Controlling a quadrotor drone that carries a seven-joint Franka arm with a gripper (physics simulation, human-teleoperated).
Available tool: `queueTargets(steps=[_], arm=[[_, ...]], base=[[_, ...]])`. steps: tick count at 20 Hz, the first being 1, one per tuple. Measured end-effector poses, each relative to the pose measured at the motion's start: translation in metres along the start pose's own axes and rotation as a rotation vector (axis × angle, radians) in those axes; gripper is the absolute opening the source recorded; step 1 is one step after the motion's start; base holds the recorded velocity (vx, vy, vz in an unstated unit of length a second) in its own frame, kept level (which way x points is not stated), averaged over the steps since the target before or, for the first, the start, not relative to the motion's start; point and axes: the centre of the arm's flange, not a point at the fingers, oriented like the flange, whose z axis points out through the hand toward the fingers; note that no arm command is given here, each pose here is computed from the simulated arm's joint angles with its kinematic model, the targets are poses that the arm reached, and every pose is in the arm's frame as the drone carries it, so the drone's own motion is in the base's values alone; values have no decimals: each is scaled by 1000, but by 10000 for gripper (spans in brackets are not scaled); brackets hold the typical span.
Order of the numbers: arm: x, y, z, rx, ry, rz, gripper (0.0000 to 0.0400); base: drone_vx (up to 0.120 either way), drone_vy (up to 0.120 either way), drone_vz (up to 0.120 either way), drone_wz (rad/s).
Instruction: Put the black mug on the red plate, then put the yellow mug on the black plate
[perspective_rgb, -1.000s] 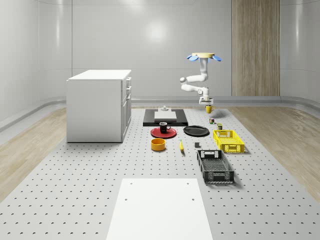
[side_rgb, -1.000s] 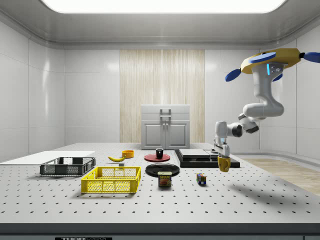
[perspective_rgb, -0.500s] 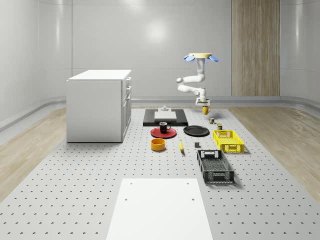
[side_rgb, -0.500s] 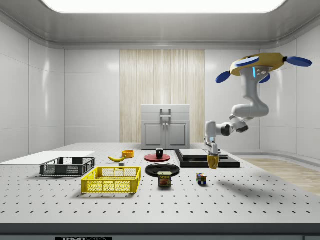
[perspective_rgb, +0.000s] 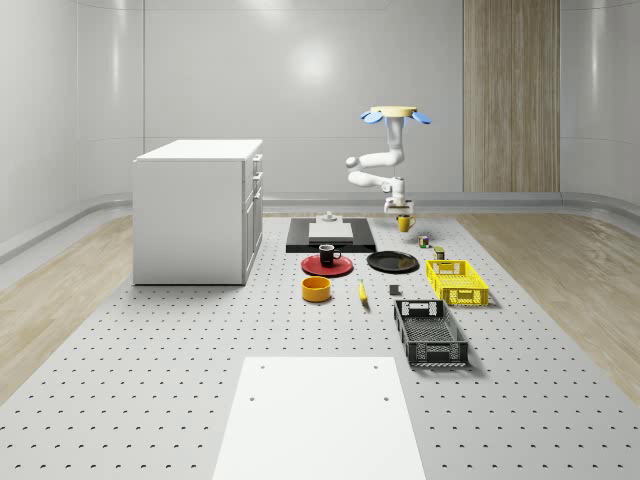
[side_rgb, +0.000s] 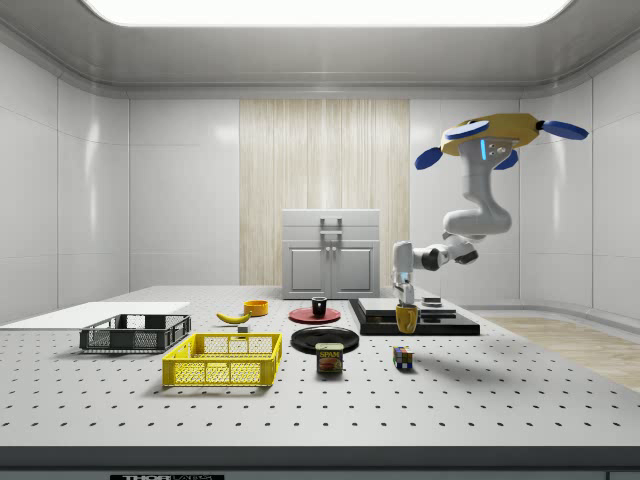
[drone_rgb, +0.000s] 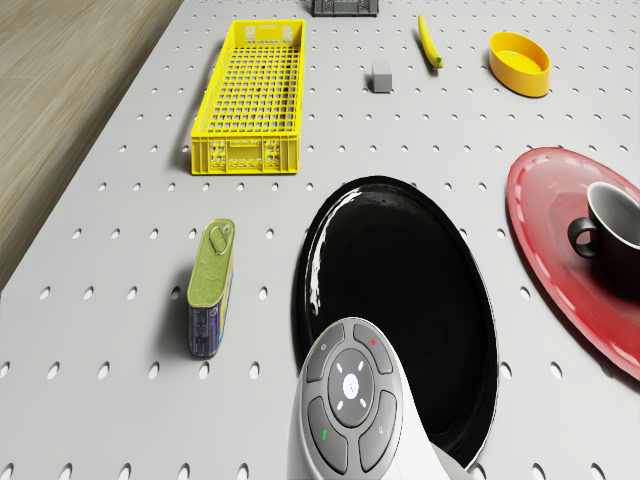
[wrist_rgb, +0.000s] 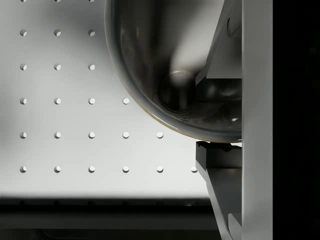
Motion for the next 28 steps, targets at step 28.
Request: queueTargets(steps=[28], arm=[[0, 0, 0, 0, 0, 0, 110]], base=[[120, -84, 0, 0]])
